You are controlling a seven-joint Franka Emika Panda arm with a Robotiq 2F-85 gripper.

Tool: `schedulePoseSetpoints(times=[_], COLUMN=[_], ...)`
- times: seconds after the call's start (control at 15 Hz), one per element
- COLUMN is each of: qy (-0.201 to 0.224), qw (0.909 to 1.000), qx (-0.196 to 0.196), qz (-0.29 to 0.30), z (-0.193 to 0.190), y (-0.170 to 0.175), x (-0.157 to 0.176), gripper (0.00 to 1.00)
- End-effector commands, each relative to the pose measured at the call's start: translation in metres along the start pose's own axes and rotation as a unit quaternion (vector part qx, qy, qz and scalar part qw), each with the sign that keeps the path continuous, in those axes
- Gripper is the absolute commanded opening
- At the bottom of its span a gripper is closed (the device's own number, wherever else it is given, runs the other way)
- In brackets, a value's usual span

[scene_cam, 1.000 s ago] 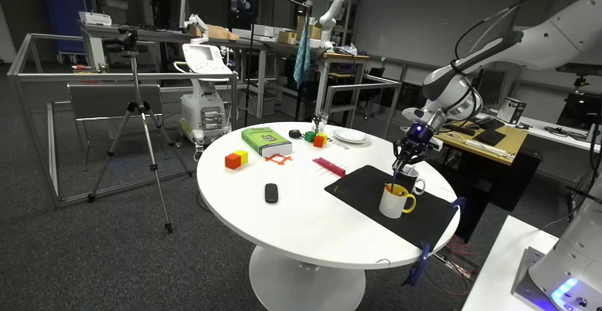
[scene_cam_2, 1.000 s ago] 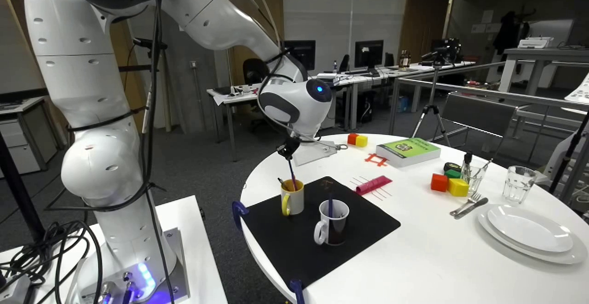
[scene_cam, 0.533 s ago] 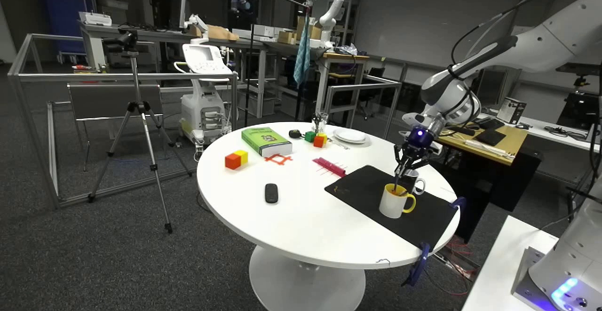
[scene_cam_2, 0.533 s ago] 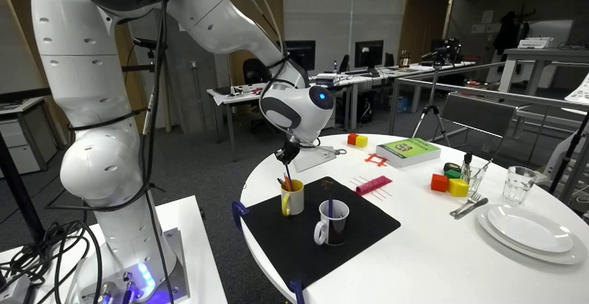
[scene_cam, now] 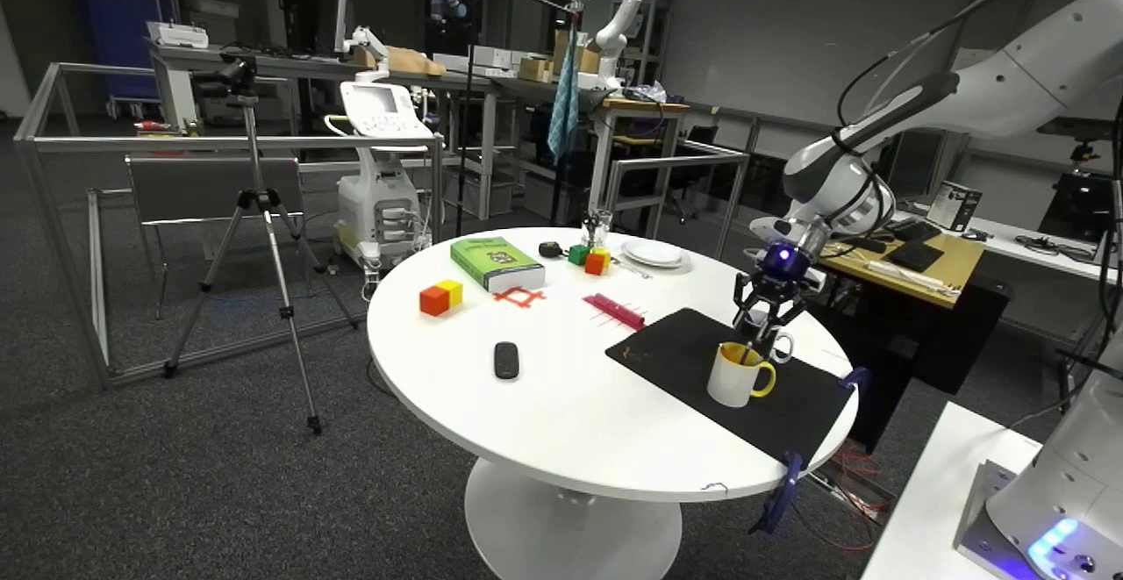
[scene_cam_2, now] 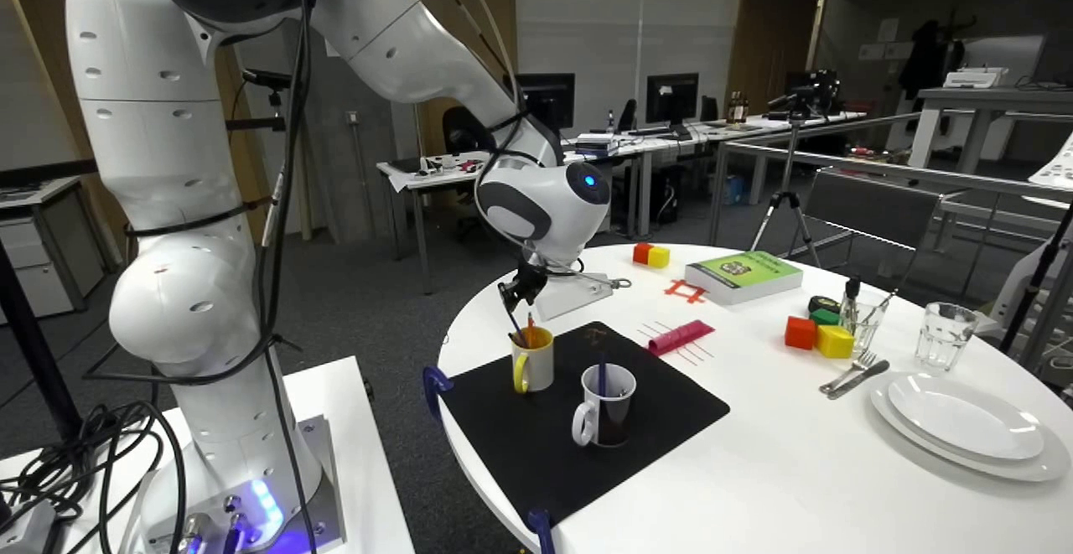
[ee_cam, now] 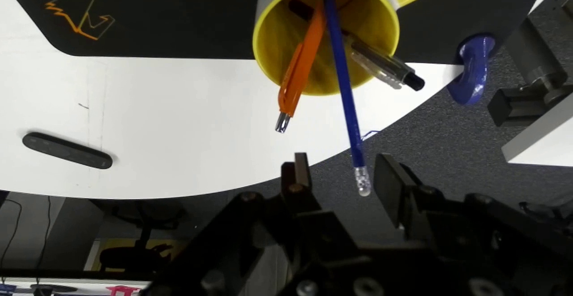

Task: Remove the blue pencil from the black mug and put it in the yellow mug

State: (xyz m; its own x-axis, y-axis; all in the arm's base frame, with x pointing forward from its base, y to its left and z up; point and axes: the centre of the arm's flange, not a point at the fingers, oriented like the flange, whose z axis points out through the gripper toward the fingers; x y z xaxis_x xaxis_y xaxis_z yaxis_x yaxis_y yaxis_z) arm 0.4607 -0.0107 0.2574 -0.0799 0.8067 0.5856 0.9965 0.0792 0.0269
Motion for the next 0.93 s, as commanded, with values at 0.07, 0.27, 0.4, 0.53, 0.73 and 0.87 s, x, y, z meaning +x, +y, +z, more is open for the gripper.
schedulePoseSetpoints(times=[0.07, 0.27, 0.4, 0.53, 0.73, 0.87], qy=[-0.003, -0.016, -0.036, -0.071, -0.129, -0.156], qw=[1.0000, 0.9997, 0.9983, 0.9943, 0.9809, 0.9707], qx=[-0.003, -0.015, -0.026, -0.034, -0.046, -0.051], qz=[-0.006, 0.015, 0.039, 0.073, 0.137, 0.176], z=[-0.011, -0.023, -0.034, -0.046, -0.063, -0.073], y=[0.000, -0.004, -0.007, -0.009, -0.014, -0.020], x=[0.000, 0.014, 0.026, 0.038, 0.053, 0.061], gripper=[0.85, 1.00, 1.00, 1.00, 1.00, 1.00])
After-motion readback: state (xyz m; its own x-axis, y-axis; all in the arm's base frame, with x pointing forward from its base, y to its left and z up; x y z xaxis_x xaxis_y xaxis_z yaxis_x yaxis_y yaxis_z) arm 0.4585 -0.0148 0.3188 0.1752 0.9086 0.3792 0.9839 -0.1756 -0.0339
